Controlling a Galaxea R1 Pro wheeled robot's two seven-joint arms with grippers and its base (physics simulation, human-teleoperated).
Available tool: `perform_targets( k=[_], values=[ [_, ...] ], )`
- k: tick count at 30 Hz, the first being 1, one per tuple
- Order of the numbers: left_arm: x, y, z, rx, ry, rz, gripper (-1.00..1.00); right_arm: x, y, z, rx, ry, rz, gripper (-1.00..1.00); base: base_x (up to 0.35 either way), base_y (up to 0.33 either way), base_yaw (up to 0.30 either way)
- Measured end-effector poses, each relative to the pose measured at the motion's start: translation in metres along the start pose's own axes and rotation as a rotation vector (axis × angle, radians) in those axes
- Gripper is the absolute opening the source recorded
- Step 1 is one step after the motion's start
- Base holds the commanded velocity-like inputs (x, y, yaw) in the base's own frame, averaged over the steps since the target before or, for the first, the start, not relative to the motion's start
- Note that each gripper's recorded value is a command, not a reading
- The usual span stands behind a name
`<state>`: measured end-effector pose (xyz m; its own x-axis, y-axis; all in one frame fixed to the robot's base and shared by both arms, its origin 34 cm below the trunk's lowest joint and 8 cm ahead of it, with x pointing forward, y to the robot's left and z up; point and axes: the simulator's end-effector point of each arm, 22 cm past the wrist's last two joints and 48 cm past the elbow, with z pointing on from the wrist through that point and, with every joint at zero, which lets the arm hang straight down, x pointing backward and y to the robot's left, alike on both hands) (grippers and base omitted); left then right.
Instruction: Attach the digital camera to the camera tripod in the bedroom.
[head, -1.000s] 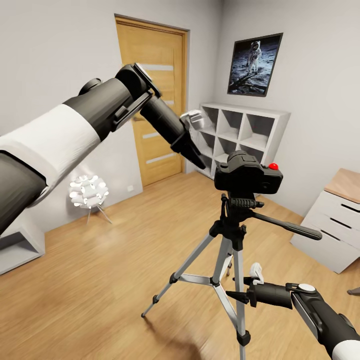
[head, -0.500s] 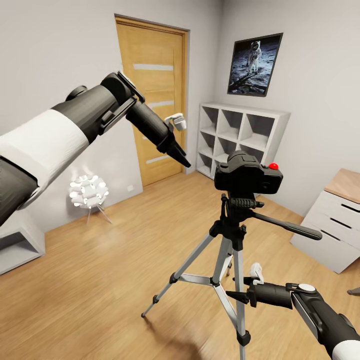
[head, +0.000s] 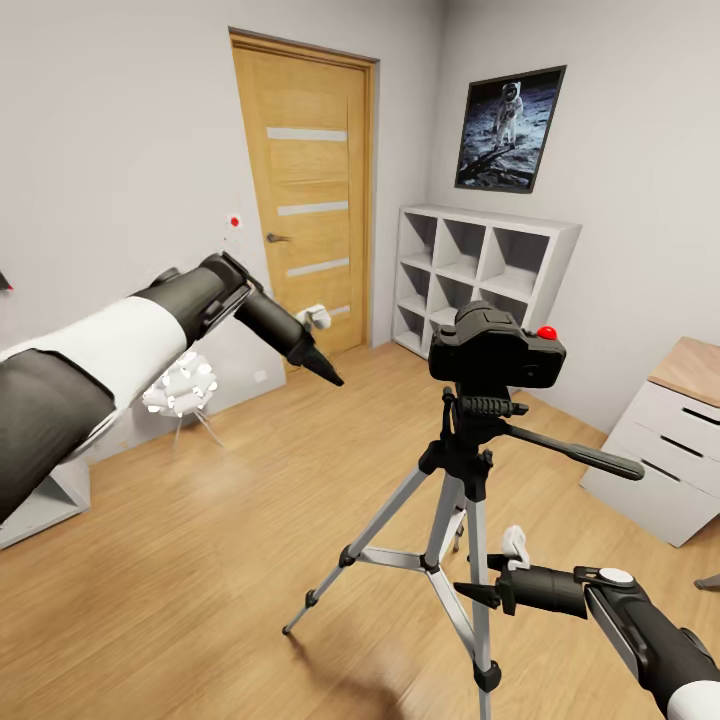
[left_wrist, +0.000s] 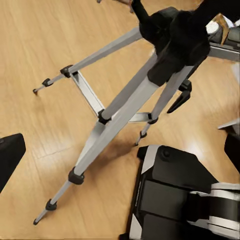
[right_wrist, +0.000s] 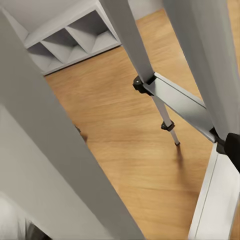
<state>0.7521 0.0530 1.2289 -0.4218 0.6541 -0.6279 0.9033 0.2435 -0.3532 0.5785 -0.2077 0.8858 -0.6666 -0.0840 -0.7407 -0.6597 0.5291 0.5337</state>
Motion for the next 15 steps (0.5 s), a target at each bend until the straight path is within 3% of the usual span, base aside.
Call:
perform_targets(
  k=[7, 8, 15],
  values=[
    [0.045, 0.016, 0.021, 0.023, 0.008, -0.067, 1.0, 0.001, -0.001, -0.001, 0.002, 0.002, -0.001, 1.0, 0.0, 0.0, 0.0],
    [0.061, 0.026, 0.025, 0.006, 0.015, -0.093, 1.0, 0.002, -0.001, -0.001, 0.002, 0.005, -0.001, 1.0, 0.0, 0.0, 0.0],
    [0.076, 0.032, 0.031, 0.004, 0.014, -0.106, 1.0, 0.003, 0.0, -0.001, 0.001, 0.01, -0.003, 1.0, 0.0, 0.0, 0.0]
  ],
)
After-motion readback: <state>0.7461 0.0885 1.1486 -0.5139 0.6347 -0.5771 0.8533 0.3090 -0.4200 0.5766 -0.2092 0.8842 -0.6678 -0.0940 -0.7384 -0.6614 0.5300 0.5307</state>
